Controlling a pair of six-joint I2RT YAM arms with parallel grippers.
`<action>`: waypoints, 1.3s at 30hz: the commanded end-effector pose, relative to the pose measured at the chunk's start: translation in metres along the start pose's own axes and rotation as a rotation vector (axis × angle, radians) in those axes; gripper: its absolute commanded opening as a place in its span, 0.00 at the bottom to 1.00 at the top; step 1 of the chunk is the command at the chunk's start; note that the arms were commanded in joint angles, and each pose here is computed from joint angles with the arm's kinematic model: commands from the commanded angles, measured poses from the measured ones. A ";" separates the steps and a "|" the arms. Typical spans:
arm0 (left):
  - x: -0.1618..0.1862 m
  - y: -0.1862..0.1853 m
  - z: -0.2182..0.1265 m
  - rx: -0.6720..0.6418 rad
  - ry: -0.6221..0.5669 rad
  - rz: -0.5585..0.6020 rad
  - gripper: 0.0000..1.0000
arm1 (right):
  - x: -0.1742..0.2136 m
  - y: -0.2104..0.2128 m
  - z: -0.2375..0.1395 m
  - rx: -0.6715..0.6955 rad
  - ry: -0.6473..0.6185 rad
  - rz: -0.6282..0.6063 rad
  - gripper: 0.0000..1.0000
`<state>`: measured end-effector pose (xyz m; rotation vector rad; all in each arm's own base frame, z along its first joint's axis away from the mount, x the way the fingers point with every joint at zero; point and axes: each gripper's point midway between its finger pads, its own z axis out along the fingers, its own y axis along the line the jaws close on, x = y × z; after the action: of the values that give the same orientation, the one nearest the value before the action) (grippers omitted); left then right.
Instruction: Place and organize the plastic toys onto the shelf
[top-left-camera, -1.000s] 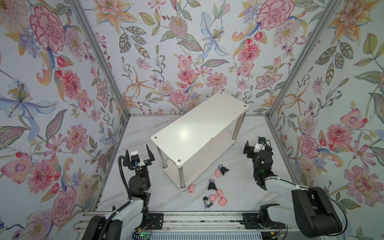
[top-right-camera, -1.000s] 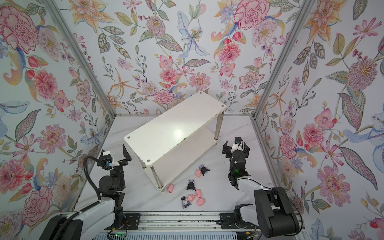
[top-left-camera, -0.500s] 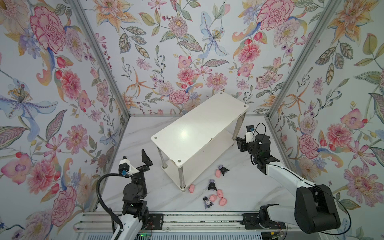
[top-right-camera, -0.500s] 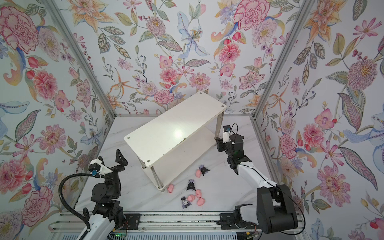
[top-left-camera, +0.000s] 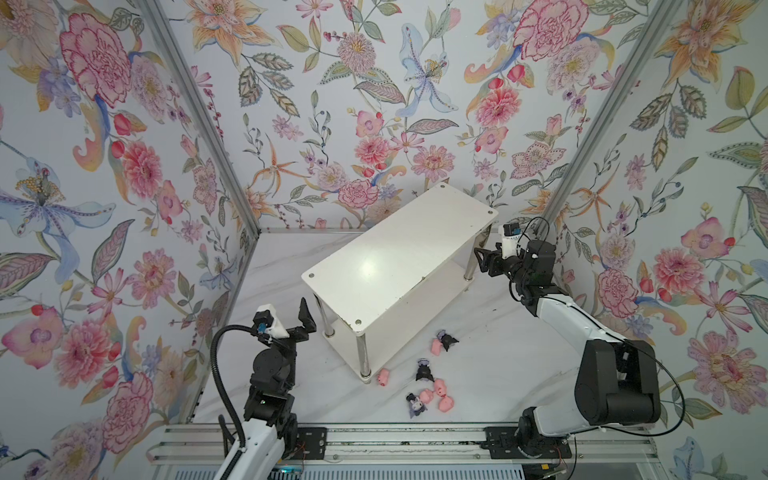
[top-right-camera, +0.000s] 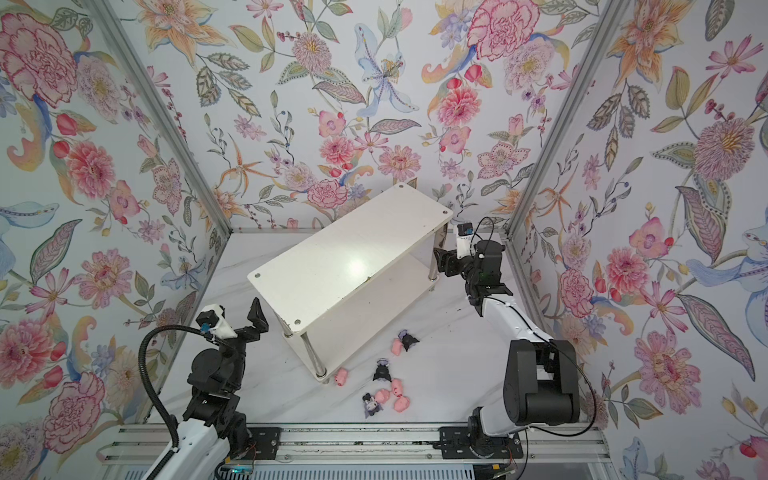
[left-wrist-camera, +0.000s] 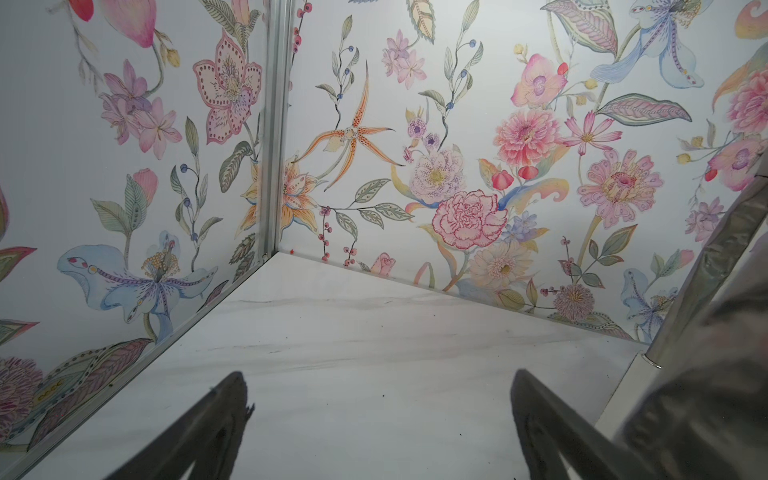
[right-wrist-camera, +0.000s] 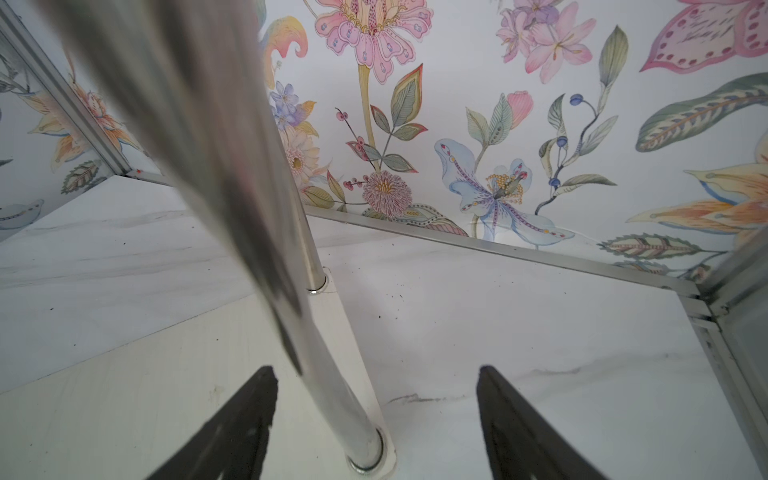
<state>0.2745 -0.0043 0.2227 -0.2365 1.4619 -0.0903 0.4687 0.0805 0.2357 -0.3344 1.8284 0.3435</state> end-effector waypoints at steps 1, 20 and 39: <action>-0.004 -0.013 0.002 0.057 0.036 -0.045 0.99 | -0.014 0.007 0.010 -0.081 -0.024 0.002 0.76; 0.021 -0.036 0.010 0.103 0.209 -0.220 0.99 | -0.015 0.000 0.032 -0.125 -0.081 0.090 0.32; 0.027 -0.124 0.132 0.264 0.241 -0.239 0.99 | -0.003 -0.062 -0.055 0.404 -0.184 0.298 0.17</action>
<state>0.3969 -0.0796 0.1878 -0.2876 1.7641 -0.3552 0.4540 0.0090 0.2281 0.2195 1.7966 0.2793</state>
